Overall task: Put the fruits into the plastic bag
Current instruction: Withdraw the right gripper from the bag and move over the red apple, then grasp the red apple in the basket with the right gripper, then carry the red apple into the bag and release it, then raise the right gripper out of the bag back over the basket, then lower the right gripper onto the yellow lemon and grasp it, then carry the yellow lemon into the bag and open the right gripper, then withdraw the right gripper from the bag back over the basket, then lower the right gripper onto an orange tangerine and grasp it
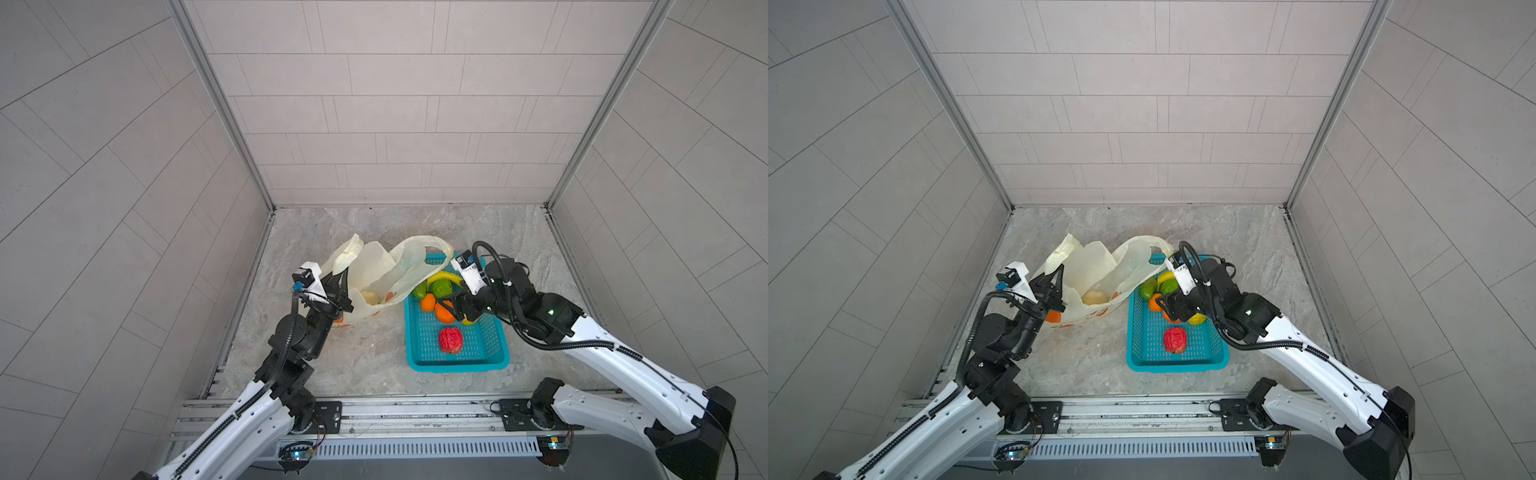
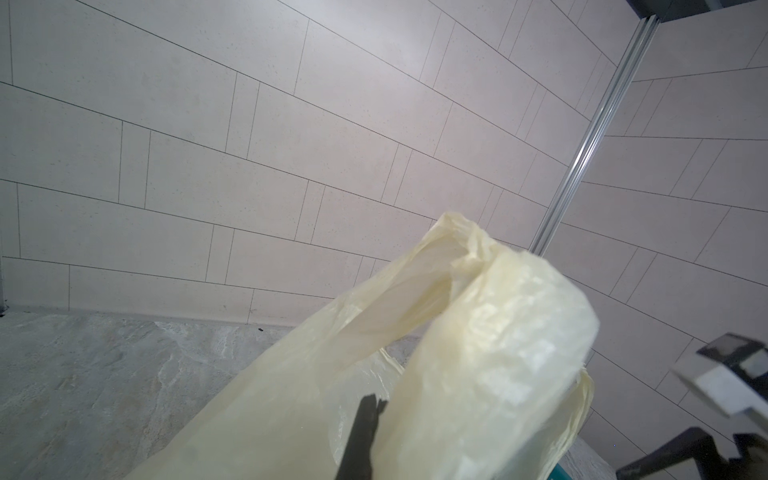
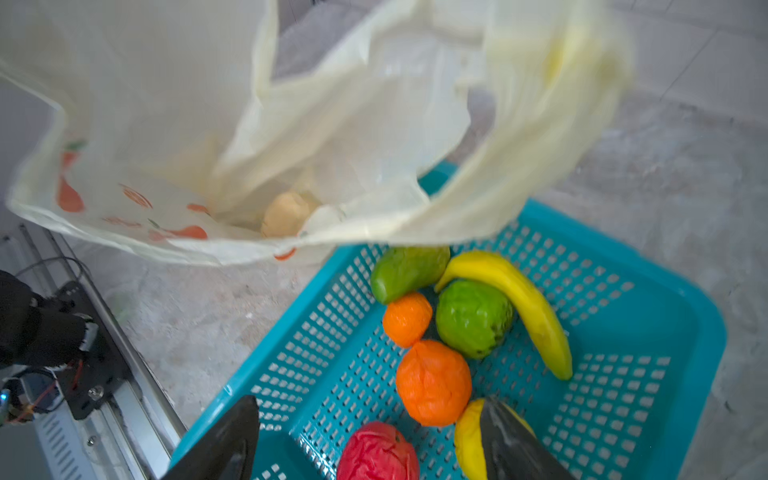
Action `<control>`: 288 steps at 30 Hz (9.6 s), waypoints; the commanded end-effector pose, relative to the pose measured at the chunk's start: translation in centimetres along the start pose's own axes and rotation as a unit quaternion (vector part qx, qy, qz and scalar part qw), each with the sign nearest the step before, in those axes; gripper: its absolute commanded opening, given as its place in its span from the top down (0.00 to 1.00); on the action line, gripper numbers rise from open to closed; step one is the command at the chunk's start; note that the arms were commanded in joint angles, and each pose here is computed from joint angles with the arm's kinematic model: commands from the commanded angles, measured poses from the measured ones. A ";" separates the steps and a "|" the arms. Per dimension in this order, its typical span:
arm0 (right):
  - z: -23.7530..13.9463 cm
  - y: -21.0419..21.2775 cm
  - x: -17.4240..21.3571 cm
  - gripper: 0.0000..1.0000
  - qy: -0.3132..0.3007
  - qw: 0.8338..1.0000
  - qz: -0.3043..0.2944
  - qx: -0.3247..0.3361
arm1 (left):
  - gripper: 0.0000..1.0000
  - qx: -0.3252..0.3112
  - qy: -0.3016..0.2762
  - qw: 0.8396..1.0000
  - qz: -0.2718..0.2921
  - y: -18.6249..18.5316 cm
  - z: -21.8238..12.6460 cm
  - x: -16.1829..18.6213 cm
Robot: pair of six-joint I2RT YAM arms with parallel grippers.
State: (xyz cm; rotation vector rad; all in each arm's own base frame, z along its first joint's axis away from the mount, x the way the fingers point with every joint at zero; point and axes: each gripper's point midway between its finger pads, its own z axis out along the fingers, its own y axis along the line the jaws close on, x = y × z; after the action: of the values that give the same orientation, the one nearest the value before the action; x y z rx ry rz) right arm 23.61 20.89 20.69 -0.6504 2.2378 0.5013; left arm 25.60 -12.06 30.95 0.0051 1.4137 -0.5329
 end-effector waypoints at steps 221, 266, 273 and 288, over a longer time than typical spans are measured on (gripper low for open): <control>13.2 5.3 -12.8 0.30 0.031 0.999 -0.038 0.000 | 1.00 -0.027 -0.005 0.999 -0.022 1.1 -1.0 -0.4; 9.0 -4.3 7.3 0.25 0.264 0.961 0.074 0.042 | 1.00 -0.039 0.006 0.999 -0.013 1.4 -0.5 0.1; 10.0 -4.8 8.5 0.22 0.293 0.952 0.051 0.069 | 1.00 -0.038 0.005 0.999 -0.012 1.3 -0.4 0.1; 12.3 -5.2 9.0 0.31 0.295 0.952 0.040 0.078 | 1.00 -0.040 0.006 0.999 -0.009 1.4 -0.5 0.2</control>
State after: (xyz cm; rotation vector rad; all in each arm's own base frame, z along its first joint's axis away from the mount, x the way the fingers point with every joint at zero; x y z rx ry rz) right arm 27.56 20.42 5.22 -0.6745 2.8518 0.1978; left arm 25.90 -10.81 29.29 -0.0683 1.4811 -0.4865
